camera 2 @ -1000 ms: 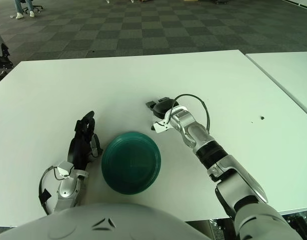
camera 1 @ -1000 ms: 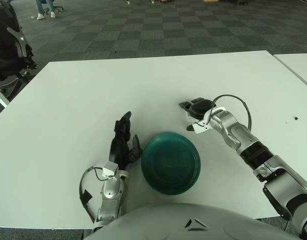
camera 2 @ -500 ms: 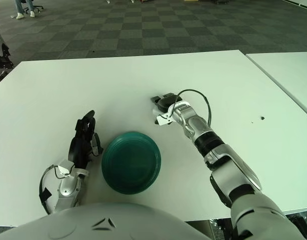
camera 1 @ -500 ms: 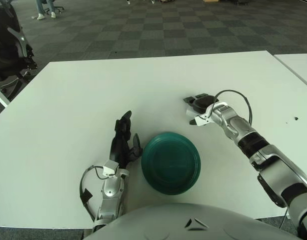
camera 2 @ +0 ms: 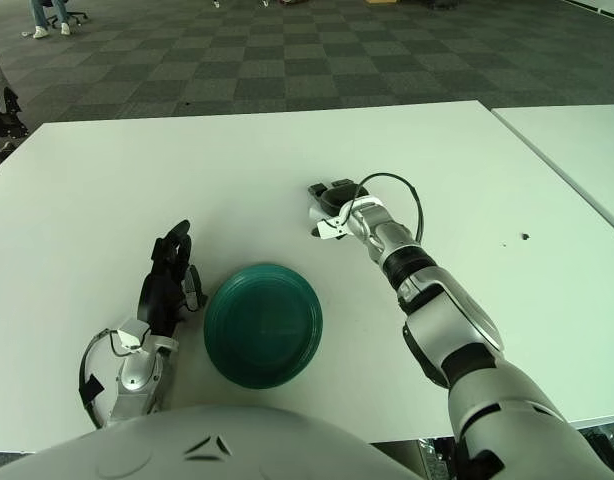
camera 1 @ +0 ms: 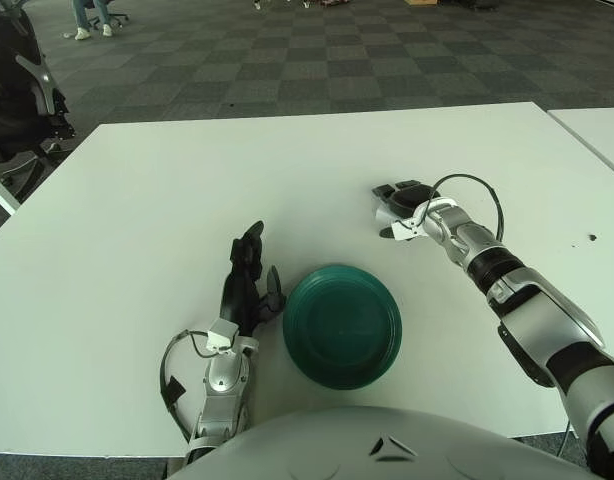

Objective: Put the charger into the plate.

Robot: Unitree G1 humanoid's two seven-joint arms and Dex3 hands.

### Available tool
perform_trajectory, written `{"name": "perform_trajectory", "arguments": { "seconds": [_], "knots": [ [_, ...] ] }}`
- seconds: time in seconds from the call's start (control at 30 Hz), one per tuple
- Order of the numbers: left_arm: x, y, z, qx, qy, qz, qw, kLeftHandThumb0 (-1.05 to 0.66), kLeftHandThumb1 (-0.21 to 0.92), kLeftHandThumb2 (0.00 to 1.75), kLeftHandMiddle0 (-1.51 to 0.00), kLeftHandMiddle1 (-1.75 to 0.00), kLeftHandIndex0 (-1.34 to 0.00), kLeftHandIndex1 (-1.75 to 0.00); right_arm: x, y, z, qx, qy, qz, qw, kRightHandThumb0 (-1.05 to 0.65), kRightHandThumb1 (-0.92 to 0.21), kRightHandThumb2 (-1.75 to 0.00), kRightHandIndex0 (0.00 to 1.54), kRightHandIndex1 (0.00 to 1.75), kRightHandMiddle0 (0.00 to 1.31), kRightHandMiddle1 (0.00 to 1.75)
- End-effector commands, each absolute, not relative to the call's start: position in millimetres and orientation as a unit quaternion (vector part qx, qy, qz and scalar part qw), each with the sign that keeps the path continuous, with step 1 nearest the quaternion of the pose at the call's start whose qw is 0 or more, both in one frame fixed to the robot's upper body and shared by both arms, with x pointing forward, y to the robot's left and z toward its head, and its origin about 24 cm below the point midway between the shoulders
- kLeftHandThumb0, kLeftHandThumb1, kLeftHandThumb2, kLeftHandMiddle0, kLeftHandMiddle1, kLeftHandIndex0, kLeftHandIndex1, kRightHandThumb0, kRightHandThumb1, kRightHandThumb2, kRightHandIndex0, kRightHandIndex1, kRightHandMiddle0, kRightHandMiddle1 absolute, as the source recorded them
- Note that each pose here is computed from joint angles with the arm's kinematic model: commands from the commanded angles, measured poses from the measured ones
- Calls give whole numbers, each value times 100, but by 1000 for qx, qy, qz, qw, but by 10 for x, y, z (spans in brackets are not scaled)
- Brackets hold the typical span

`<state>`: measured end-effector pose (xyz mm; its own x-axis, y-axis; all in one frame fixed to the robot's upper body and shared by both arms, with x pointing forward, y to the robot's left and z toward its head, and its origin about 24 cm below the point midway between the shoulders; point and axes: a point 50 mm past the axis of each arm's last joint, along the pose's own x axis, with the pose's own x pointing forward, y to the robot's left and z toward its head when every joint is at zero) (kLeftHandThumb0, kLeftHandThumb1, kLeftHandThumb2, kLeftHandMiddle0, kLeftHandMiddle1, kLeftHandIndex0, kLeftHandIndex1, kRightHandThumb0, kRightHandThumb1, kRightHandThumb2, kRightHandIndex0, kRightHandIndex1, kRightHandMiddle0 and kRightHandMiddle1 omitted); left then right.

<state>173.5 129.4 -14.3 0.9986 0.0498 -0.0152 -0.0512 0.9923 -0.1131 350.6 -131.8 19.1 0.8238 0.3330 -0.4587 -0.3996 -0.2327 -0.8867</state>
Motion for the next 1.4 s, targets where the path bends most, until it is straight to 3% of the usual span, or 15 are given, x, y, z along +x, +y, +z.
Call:
{"name": "perform_trajectory", "arguments": {
  "seconds": [0.0,0.07,0.1,0.17,0.2,0.3,0.37,0.47,0.6,1.07,1.27,1.37],
  "knots": [
    [1593,1266,-354,-62,67,30,995,-85,92,100,-15,0,0,-59,3315,-1434,-149,-726,67,324,603,-83,-92,-71,24,8,0,61],
    [1593,1262,-348,-62,65,30,995,-85,92,99,-15,0,0,-59,3253,-1557,-245,-741,61,311,592,-82,-92,-71,31,11,0,66],
    [1594,1261,-345,-62,65,31,996,-86,92,100,-15,0,0,-60,3210,-1639,-298,-751,56,303,584,-81,-92,-70,35,70,3,90],
    [1592,1260,-337,-62,64,33,995,-87,92,100,-15,0,0,-61,3158,-1741,-354,-775,36,293,560,-79,-92,-68,40,121,7,113],
    [1592,1259,-334,-62,63,35,995,-87,92,100,-15,0,0,-62,3159,-1749,-354,-782,27,291,551,-77,-92,-66,46,140,11,130],
    [1590,1261,-324,-62,62,36,996,-89,92,100,-16,-1,0,-65,3143,-1758,-382,-790,24,285,542,-70,-92,-63,56,163,24,159],
    [1589,1261,-318,-62,61,37,996,-90,92,100,-16,-1,0,-66,3125,-1773,-408,-786,34,279,550,-67,-92,-62,60,169,30,167],
    [1589,1264,-319,-63,61,37,995,-91,92,100,-17,-1,0,-66,3091,-1784,-451,-777,51,268,568,-48,-77,-75,67,173,32,172],
    [1588,1268,-320,-66,62,37,995,-92,92,101,-17,-1,0,-67,3068,-1767,-474,-766,51,253,589,-41,-69,-84,74,174,35,174],
    [1600,1262,-322,-71,64,34,995,-92,92,100,-17,-1,0,-67,3232,-1703,-250,-745,-7,225,628,-39,-64,-90,83,175,37,175],
    [1603,1254,-316,-69,63,39,995,-92,92,100,-17,-1,0,-68,3430,-1638,52,-728,-60,204,651,-39,-64,-90,84,175,37,175],
    [1597,1258,-320,-66,63,40,995,-93,92,101,-18,-1,0,-68,3510,-1520,335,-716,-138,205,653,-40,-63,-92,84,175,38,175]
  ]
}}
